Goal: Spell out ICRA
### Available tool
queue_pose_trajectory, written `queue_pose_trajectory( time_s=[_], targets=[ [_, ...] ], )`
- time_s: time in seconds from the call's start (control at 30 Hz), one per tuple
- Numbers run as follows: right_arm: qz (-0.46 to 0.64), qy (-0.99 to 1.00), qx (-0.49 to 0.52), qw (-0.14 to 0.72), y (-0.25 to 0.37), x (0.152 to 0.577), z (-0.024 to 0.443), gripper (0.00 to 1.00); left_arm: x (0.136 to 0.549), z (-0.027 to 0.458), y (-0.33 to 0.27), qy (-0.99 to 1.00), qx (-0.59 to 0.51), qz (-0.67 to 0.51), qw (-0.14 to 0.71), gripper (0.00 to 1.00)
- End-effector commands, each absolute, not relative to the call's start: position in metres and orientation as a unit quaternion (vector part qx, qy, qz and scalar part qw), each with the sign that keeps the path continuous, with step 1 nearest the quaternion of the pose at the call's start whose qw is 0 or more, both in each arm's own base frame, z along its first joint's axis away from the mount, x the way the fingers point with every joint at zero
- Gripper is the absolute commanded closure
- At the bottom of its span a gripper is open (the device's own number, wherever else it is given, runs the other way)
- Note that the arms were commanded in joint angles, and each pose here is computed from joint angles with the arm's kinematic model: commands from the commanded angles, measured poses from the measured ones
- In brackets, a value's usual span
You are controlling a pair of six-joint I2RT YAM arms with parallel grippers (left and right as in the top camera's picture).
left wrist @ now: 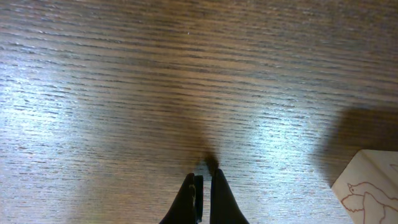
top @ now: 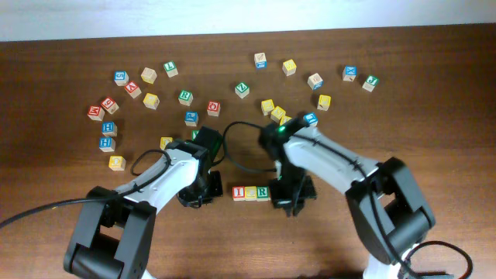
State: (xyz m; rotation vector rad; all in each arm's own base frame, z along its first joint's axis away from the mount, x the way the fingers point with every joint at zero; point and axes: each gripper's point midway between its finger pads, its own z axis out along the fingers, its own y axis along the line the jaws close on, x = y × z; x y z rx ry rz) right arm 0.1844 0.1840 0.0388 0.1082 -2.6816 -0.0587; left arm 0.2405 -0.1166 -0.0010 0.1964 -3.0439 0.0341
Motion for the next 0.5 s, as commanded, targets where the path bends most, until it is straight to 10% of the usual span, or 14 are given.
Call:
queue_pose_trajectory(
  time_s=[0.0,0.47],
  targets=[
    [-0.004,-0.981,0.036,0.190,0.208,0.180,0.035,0.96,0.247,-0.001,-0.114,-0.997,0.060,0.004,0.041,1.00],
    [-0.033,-0.998,0.015,0.060,0.241,0.212,0.041,0.96,0.247,0.002,0.013,-0.957,0.276,0.005,0.088,1.00]
  ],
)
